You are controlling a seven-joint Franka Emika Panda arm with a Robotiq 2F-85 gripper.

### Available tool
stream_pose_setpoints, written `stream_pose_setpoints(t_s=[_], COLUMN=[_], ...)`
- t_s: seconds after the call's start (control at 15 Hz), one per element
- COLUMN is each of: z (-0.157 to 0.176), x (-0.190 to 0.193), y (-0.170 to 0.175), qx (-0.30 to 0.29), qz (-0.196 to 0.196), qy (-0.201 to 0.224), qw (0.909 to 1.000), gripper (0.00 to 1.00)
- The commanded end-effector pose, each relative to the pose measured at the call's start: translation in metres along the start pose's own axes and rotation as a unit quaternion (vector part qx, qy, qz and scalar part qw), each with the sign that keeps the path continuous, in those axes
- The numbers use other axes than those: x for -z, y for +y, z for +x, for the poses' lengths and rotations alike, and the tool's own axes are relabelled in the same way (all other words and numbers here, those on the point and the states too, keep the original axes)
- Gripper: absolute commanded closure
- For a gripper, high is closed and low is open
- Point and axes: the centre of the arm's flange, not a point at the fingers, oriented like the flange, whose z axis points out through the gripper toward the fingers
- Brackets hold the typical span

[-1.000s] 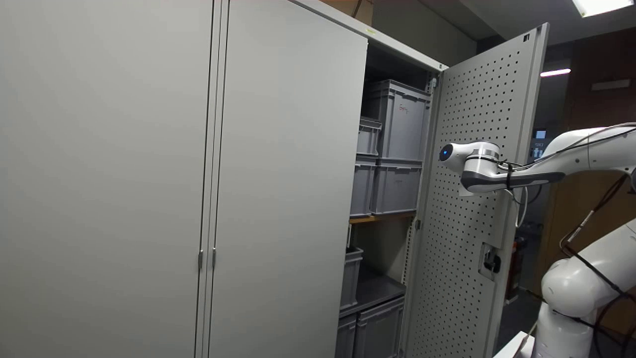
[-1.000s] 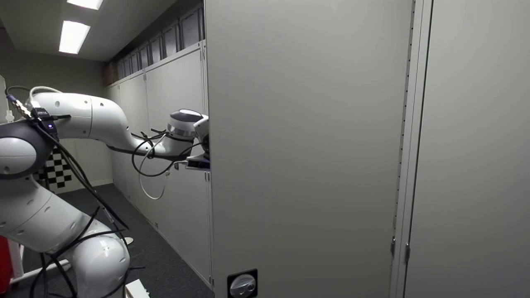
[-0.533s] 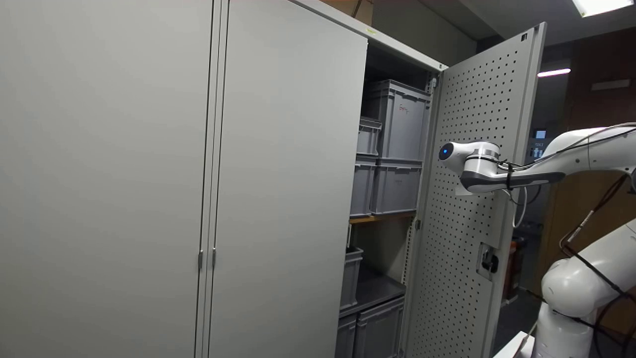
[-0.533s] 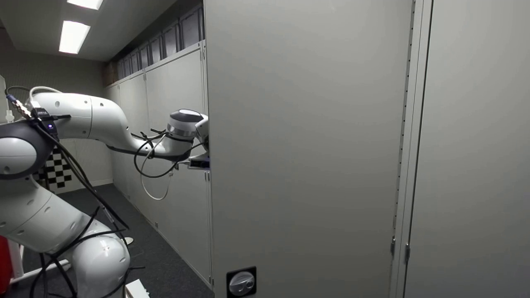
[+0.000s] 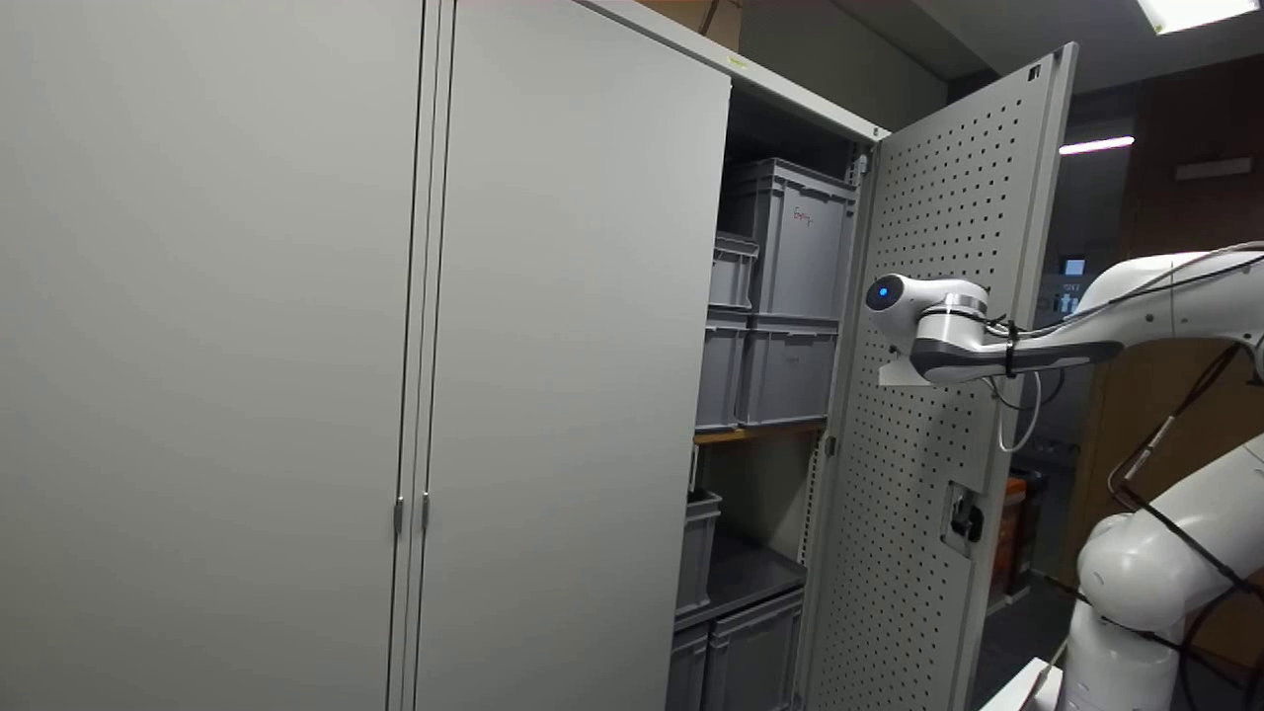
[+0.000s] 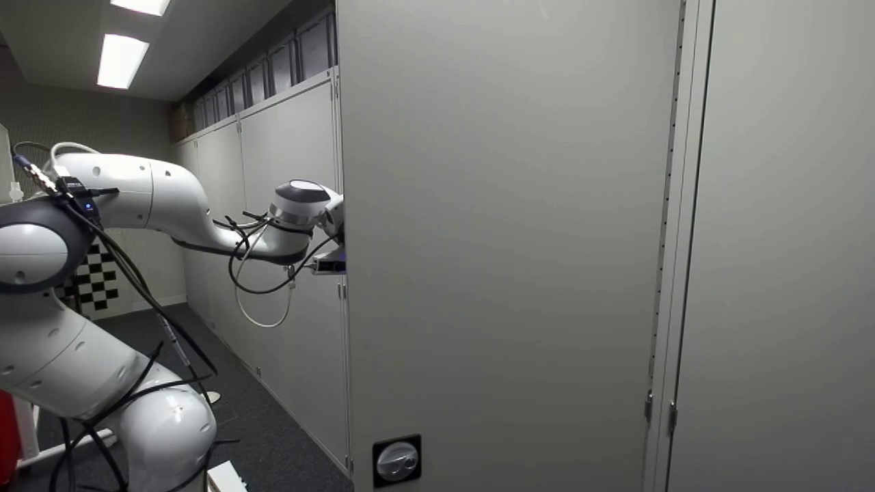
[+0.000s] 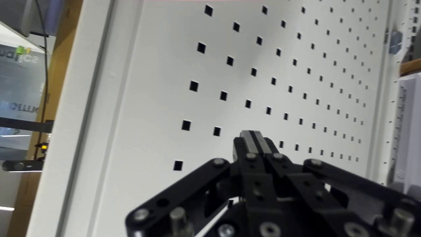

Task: Open the locker on the right

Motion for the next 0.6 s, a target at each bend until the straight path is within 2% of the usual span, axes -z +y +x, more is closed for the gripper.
stream_pose_setpoints(t_s=[0.0, 0.13, 0.27, 0.53], z=[0.002, 0.002, 0.003, 0.006], x=[0.019, 0.028, 0.036, 0.050], y=[-0.008, -0.015, -0.021, -0.029], qx=[0.035, 0.055, 0.074, 0.111], qz=[0.070, 0.115, 0.170, 0.270], qy=[-0.011, -0.019, -0.028, -0.046], qw=[0.9969, 0.9916, 0.9823, 0.9554], gripper=[1.00, 1.00, 1.00, 1.00])
